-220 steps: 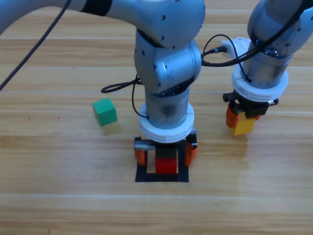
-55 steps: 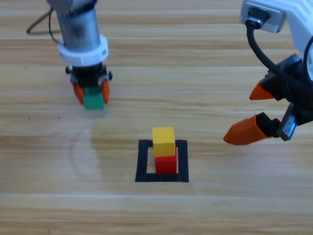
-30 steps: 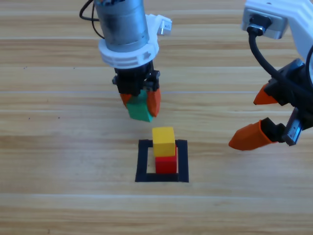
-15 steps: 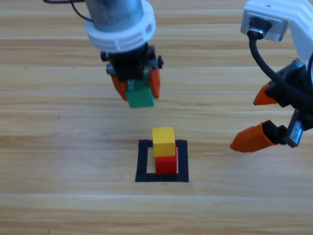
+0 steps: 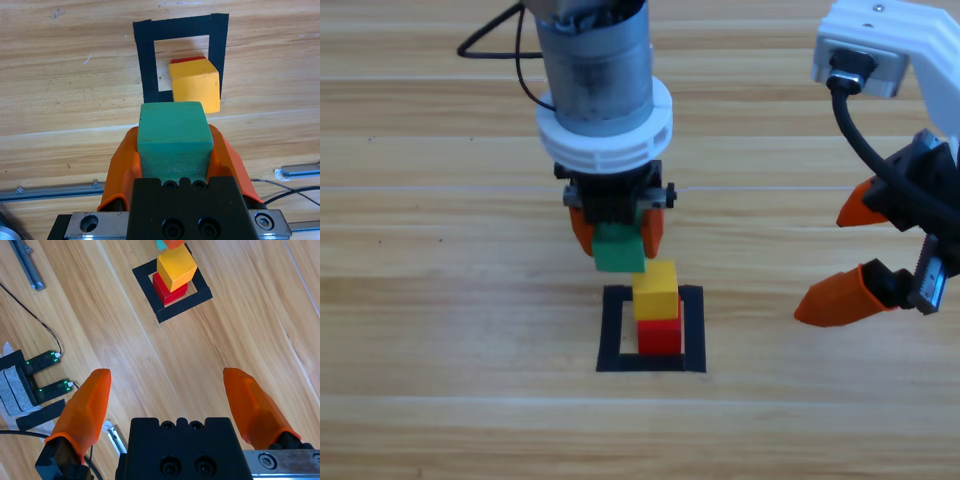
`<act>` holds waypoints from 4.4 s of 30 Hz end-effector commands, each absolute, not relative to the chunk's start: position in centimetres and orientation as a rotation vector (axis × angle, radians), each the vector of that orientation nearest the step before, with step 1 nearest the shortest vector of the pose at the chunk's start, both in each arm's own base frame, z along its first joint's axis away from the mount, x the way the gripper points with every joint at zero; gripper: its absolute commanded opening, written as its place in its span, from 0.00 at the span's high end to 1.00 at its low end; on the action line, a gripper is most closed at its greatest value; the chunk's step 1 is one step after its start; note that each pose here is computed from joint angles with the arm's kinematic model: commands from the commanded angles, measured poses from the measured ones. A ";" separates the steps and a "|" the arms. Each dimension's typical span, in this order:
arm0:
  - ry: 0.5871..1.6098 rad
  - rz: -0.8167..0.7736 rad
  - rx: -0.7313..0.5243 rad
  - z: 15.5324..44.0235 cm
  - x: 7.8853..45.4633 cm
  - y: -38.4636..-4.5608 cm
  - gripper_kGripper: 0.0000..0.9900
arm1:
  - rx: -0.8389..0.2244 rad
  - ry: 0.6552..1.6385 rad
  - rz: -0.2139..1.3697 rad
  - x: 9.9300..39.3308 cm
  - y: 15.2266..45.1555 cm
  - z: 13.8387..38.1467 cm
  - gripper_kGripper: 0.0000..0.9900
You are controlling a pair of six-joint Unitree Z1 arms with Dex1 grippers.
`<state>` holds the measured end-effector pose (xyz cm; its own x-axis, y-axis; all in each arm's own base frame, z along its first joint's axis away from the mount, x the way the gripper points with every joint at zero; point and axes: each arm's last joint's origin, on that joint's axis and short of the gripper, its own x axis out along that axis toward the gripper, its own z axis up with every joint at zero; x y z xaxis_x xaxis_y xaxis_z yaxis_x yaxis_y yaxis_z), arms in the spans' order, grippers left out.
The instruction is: Stack the blocks in the rectangular block: red at the bottom, yellow in the middle, green on top
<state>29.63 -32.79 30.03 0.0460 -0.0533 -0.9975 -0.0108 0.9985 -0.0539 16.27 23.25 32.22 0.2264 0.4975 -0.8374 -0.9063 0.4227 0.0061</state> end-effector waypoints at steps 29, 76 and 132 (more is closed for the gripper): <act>1.538 -0.040 0.058 26.3 29.3 -36.4 1.00 | -0.548 0.893 1.037 16.8 22.5 32.5 0.00; 1.544 -0.032 0.108 23.7 30.3 -37.5 1.00 | -0.552 0.899 1.040 16.8 22.6 32.3 0.00; 0.754 -0.978 0.190 34.2 9.9 -15.5 0.00 | -0.552 0.893 1.054 16.7 22.6 32.5 0.00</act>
